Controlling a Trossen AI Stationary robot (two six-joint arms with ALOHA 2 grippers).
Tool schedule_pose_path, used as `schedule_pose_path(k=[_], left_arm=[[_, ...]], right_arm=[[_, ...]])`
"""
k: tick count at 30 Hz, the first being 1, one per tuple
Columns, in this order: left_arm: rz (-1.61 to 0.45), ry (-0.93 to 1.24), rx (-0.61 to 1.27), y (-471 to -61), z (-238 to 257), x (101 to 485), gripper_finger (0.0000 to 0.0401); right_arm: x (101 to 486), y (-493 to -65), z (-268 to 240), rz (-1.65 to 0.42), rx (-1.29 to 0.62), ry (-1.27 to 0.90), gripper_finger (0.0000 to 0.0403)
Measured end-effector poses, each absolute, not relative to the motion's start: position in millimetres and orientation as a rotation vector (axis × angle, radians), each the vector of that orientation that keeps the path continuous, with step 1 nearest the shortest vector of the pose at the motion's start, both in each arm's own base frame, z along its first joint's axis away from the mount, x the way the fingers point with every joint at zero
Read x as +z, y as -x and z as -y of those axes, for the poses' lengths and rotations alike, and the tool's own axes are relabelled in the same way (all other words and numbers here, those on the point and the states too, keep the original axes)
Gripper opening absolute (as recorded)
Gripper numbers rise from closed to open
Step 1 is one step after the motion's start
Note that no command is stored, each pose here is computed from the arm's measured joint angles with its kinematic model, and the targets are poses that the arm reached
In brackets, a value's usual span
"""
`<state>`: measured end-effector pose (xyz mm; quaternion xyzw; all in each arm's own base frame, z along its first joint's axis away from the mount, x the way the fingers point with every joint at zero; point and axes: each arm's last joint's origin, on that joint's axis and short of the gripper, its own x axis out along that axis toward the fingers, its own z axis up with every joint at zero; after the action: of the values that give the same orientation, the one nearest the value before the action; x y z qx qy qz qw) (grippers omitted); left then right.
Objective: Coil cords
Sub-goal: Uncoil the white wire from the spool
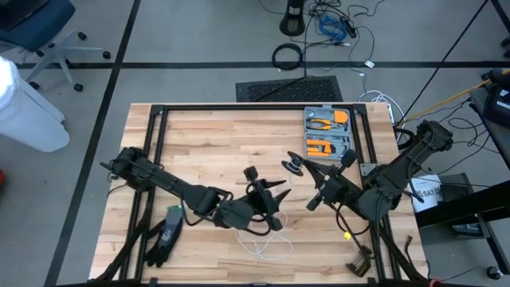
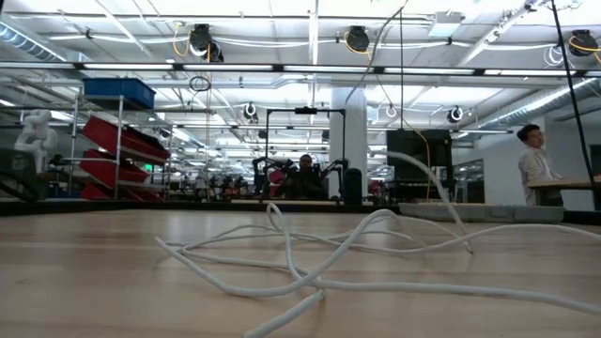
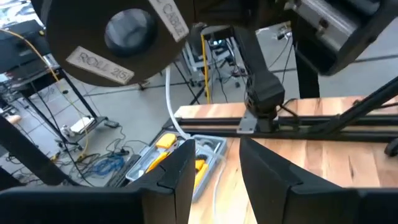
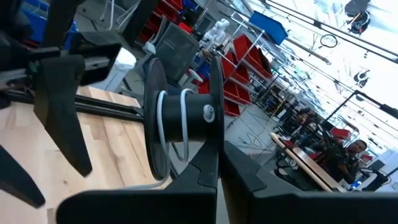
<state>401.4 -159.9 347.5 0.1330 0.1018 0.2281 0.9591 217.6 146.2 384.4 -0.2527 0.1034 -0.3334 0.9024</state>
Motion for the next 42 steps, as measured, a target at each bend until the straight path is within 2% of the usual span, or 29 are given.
schedule_pose_path(k=[11,24,28,35,42], left_arm=[[-0.176,-0.115,0.502,-410.6,142.5,344.6,0.0132],[-0.206,-0.14,0.53,-420.9,134.3,331.4,0.013],[-0.204,-0.184,0.523,-420.9,135.7,333.1,0.0105],[-0.172,-0.218,0.499,-419.2,143.9,338.0,0.0012],[-0.167,-0.267,0.453,-416.0,154.0,340.2,0.0007]], right_arm=[[384.3,-216.3,-148.3,-0.21,-0.68,0.52,0.0],[384.2,-215.2,-149.8,-0.21,-0.672,0.526,0.0],[384.2,-215.2,-149.8,-0.21,-0.672,0.526,0.0],[384.2,-215.2,-149.8,-0.211,-0.671,0.527,0.0],[383.8,-214.8,-150.2,-0.212,-0.669,0.529,0.0]])
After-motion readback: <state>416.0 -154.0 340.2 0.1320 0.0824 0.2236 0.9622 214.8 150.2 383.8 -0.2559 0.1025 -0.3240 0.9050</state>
